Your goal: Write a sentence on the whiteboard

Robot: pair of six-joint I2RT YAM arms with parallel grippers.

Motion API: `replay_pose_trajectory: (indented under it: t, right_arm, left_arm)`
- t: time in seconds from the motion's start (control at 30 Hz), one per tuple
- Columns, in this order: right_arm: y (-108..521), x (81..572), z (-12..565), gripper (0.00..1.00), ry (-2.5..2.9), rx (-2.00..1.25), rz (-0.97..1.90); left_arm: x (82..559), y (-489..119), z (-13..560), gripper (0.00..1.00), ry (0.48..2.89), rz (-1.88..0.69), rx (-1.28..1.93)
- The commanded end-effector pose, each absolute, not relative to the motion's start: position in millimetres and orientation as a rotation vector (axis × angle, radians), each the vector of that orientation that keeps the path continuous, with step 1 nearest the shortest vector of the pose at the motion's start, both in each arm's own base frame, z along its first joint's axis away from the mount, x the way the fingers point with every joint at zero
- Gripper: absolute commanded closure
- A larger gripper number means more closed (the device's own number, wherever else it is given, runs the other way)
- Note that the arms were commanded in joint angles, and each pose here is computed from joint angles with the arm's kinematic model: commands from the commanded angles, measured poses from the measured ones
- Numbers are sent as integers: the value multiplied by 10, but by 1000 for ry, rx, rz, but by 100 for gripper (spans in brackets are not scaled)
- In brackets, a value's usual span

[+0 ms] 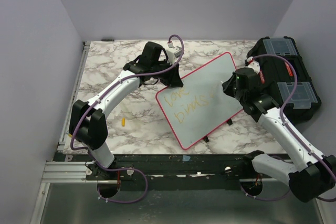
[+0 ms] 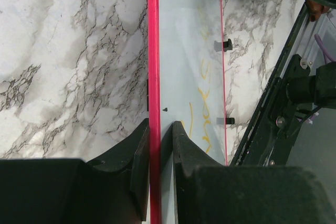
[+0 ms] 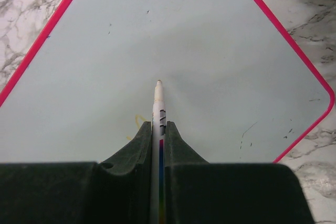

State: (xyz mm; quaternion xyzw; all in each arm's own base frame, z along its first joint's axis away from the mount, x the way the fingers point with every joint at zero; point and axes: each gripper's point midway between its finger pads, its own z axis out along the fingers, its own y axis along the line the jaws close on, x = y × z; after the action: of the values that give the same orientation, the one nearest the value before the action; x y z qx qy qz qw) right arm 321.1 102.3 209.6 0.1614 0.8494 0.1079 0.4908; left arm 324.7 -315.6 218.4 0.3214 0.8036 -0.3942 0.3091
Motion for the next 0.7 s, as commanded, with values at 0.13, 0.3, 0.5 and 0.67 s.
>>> replay_pose_trajectory:
  t: [0.13,0.3,0.5,0.67]
  right_arm:
    - [1140,3295,2126,99,2065,359,418]
    - [1107,3323,2057,99,2078,372,419]
    - [1091,3315,1951,99,2101,379,418]
    - [1096,3293,1849,99,2122,380,420]
  left_arm:
    - [3214,-3148,2271,100,2028,-978,950]
    - [3212,-3142,2274,100,2028,-975,949]
    - [3217,-3142,2276,100,2027,-973,948]
    - [3212,-3140,2284,100,2025,-973,949]
